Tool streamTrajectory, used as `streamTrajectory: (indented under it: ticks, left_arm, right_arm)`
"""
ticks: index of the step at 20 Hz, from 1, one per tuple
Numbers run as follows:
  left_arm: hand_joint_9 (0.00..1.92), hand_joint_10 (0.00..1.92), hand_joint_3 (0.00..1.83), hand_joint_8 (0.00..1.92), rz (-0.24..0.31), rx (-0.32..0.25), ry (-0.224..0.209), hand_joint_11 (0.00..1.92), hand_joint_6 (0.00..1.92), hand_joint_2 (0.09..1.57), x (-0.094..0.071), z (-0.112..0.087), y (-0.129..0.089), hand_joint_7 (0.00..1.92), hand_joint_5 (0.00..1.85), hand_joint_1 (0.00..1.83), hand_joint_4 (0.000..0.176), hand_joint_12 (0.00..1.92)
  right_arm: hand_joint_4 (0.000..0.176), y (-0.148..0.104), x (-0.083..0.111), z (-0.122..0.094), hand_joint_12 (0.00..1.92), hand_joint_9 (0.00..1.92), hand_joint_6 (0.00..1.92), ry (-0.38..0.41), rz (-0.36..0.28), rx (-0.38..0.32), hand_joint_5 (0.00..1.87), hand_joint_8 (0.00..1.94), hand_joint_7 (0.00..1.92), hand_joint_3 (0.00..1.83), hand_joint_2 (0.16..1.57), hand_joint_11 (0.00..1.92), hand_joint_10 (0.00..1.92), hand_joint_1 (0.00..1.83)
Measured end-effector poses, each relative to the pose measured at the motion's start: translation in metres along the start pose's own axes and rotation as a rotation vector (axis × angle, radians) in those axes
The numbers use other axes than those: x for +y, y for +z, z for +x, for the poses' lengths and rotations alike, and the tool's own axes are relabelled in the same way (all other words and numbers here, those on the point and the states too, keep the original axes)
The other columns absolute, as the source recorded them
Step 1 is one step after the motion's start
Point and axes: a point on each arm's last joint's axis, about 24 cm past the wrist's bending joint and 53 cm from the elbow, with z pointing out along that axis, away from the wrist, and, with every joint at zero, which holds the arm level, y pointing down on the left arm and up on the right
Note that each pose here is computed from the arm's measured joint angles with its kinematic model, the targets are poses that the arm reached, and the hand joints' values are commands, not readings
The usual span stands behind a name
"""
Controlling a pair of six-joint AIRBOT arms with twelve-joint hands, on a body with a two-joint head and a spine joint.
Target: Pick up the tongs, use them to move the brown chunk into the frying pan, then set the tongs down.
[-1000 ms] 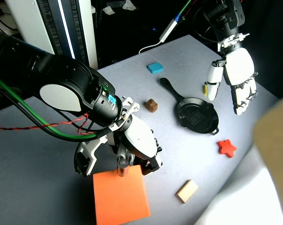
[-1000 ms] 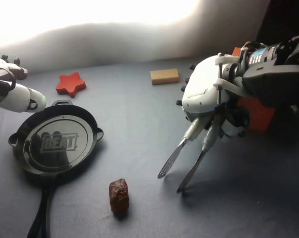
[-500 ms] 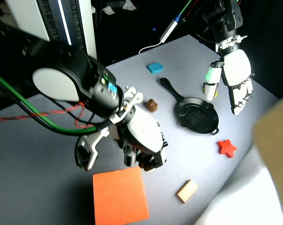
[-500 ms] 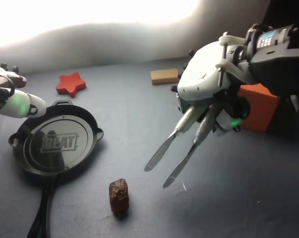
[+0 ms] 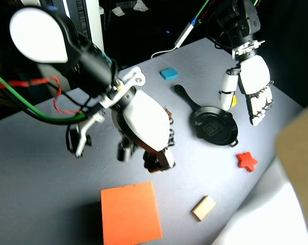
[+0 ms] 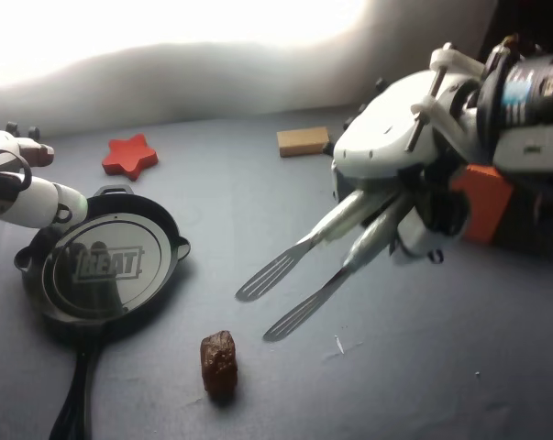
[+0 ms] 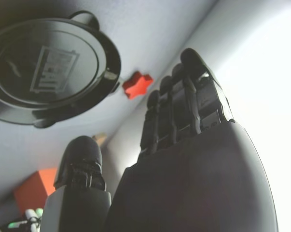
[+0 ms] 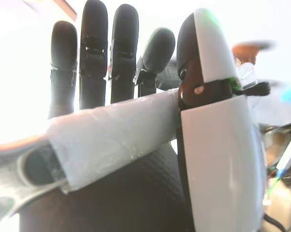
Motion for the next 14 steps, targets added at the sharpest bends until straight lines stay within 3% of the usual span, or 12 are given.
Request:
streamTrajectory:
  ticks: [1,3,6,8,9,11,14]
  left_arm:
    - [0.17,0.01,0.0,0.01,-0.002,-0.002,-0.004,0.0,0.0,1.33,0.001,-0.002,0.001,0.14,0.06,0.09,0.001,0.74]
    - [0.17,0.02,0.0,0.01,-0.015,-0.015,-0.007,0.0,0.01,1.33,0.006,-0.007,0.004,0.14,0.07,0.07,0.0,0.76]
    - [0.18,0.01,0.0,0.0,-0.023,-0.015,-0.005,0.0,0.01,1.33,0.008,-0.007,0.005,0.15,0.09,0.08,0.0,0.84]
    - [0.17,0.01,0.0,0.0,-0.022,-0.01,-0.001,0.0,0.01,1.33,0.008,-0.004,0.005,0.15,0.08,0.06,0.0,0.84]
    - [0.15,0.01,0.0,0.0,-0.021,-0.007,-0.002,0.0,0.0,1.34,0.008,-0.003,0.005,0.12,0.07,0.04,0.0,0.76]
    - [0.16,0.01,0.0,0.0,-0.02,-0.007,-0.001,0.0,0.0,1.34,0.007,-0.003,0.005,0.14,0.09,0.07,0.0,0.82]
    - [0.17,0.01,0.0,0.0,-0.021,-0.008,-0.001,0.0,0.01,1.34,0.008,-0.003,0.005,0.14,0.08,0.0,0.0,0.78]
  right_arm:
    - [0.0,-0.002,0.001,0.002,1.26,0.99,1.17,0.0,0.019,-0.006,0.85,0.01,1.05,0.0,1.18,0.42,0.03,1.12]
    - [0.0,-0.006,0.004,0.006,1.26,1.0,1.16,0.0,0.057,-0.017,0.85,0.01,1.05,0.0,1.18,0.43,0.03,1.12]
    - [0.0,-0.004,-0.005,0.022,1.26,0.98,1.18,0.035,0.15,0.035,0.84,0.0,1.04,0.0,1.18,0.43,0.02,1.12]
    - [0.0,-0.004,-0.007,0.026,1.25,0.97,1.21,0.069,0.176,0.042,0.82,0.0,1.03,0.0,1.19,0.41,0.01,1.11]
    - [0.0,-0.003,-0.009,0.025,1.25,0.96,1.21,0.084,0.189,0.033,0.82,0.0,1.02,0.0,1.19,0.41,0.01,1.11]
    - [0.0,-0.003,-0.012,0.017,1.25,0.97,1.2,0.116,0.217,-0.006,0.83,0.0,1.03,0.0,1.19,0.42,0.01,1.11]
    - [0.0,0.0,-0.008,0.022,1.24,0.98,1.19,0.12,0.222,-0.007,0.83,0.0,1.04,0.0,1.19,0.44,0.02,1.12]
